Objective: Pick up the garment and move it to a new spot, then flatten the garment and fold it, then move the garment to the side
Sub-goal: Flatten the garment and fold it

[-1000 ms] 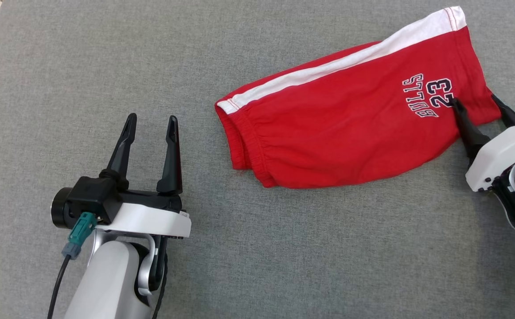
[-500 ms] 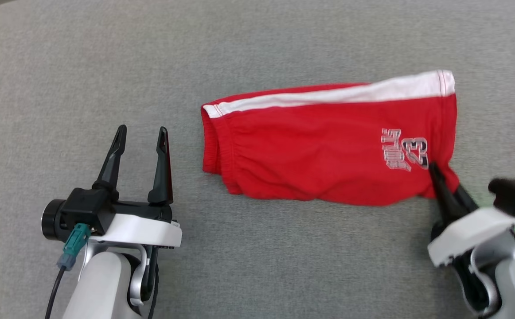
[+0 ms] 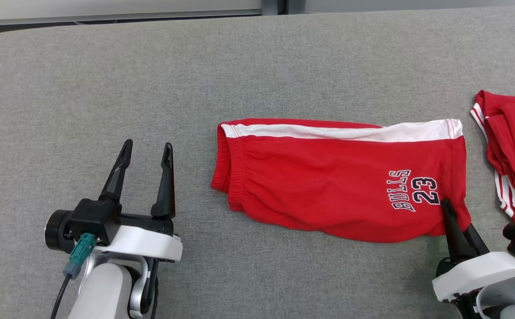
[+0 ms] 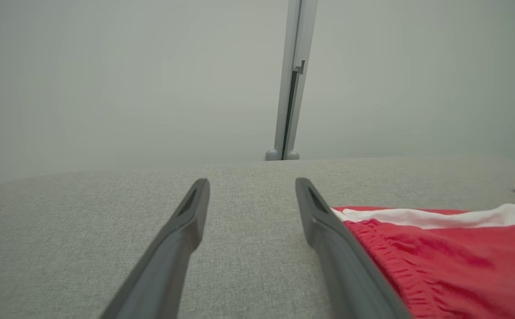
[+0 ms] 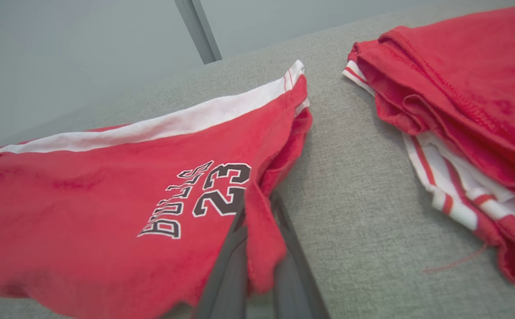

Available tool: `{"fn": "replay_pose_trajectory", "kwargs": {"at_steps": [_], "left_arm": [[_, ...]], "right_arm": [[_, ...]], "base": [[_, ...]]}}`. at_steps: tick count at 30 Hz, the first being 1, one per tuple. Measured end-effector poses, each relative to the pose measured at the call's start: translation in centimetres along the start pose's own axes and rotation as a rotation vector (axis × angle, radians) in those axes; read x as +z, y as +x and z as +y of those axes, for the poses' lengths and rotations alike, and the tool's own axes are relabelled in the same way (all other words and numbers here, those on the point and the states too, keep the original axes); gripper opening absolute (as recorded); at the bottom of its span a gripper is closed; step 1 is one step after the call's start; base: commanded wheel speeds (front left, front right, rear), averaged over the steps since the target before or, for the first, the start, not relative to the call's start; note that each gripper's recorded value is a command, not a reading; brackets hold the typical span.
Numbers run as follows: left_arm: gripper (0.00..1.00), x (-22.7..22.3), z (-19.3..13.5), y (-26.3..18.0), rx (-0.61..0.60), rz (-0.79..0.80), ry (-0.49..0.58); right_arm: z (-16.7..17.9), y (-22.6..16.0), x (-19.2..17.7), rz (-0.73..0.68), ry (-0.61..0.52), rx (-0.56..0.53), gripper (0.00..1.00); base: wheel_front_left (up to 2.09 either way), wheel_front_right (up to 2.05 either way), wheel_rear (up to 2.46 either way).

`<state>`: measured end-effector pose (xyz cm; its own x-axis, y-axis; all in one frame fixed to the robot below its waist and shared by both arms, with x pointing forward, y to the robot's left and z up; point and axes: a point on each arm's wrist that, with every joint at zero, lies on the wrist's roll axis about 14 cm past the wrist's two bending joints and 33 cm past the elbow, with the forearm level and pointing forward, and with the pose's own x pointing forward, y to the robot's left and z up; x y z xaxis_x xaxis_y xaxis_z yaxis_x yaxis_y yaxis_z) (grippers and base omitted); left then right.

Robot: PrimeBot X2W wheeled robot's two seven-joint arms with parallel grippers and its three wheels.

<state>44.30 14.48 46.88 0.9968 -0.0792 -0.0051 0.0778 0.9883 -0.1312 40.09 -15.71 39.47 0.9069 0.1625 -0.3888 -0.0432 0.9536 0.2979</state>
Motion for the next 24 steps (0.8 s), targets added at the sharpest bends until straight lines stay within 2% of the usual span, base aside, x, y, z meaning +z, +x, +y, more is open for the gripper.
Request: {"fn": "replay_pose_trajectory", "kwargs": {"at_steps": [4, 7, 11, 14, 19, 21, 24], "left_arm": [[1.0, 0.1, -0.1, -0.3, -0.002, 0.003, 0.002], [1.0, 0.3, -0.1, -0.5, -0.001, 0.0, -0.001], [1.0, 0.5, 0.2, -0.9, 0.013, -0.004, -0.004], [1.0, 0.8, 0.5, -1.3, 0.023, -0.009, -0.003], [1.0, 1.5, 1.1, -1.8, 0.048, -0.026, -0.007], [1.0, 1.6, 1.4, -1.9, 0.059, -0.028, -0.011], [1.0, 1.3, 1.6, -1.9, 0.066, -0.02, -0.011]], "right_arm": [[0.6, 0.2, 0.6, -0.011, -0.013, 0.019, 0.0], [2.7, 1.2, 2.1, -0.042, -0.055, 0.087, 0.0], [9.3, 2.8, 5.3, -0.121, -0.111, 0.274, 0.0], [15.3, 2.9, 5.8, -0.128, -0.13, 0.443, 0.0], [22.4, 1.5, 2.2, -0.016, -0.127, 0.66, 0.0], [23.9, 0.9, 0.0, 0.051, -0.12, 0.712, 0.0], [24.5, 0.8, -2.3, 0.117, -0.122, 0.735, 0.0]], "base": [[0.0, 0.0, 0.0], [0.0, 0.0, 0.0], [0.0, 0.0, 0.0], [0.0, 0.0, 0.0], [0.0, 0.0, 0.0], [0.0, 0.0, 0.0], [0.0, 0.0, 0.0]]}}
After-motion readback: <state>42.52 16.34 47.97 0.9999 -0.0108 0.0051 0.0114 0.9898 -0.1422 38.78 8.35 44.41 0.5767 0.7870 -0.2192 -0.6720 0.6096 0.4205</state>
